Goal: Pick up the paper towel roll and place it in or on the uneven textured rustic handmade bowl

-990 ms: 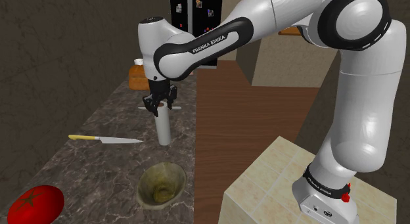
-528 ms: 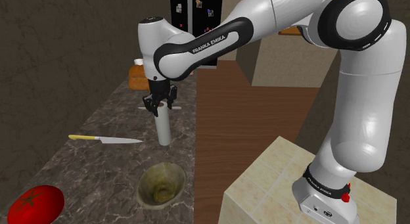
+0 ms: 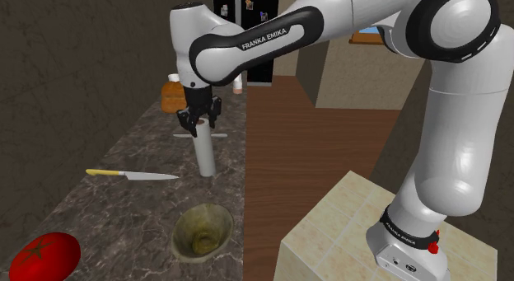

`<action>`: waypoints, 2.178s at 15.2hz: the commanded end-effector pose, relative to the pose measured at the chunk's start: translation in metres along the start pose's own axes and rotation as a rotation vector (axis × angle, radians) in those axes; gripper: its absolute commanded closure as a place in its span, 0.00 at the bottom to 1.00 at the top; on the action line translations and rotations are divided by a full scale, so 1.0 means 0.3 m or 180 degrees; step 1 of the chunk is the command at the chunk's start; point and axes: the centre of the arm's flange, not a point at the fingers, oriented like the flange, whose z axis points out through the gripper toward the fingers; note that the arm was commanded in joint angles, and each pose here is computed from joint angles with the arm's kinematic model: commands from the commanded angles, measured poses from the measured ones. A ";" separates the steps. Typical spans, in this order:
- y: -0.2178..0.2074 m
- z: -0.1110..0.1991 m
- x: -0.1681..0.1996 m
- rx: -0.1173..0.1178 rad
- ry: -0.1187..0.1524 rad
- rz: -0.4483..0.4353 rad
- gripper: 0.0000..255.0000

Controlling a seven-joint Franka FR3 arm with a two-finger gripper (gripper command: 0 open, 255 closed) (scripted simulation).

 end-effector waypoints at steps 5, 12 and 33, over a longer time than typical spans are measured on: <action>0.010 -0.104 0.016 0.0000 -0.0001 0.0000 1.00; 0.019 -0.226 0.029 0.0000 -0.0001 0.0000 1.00; -0.149 -0.594 -0.208 0.0000 -0.0001 0.0000 1.00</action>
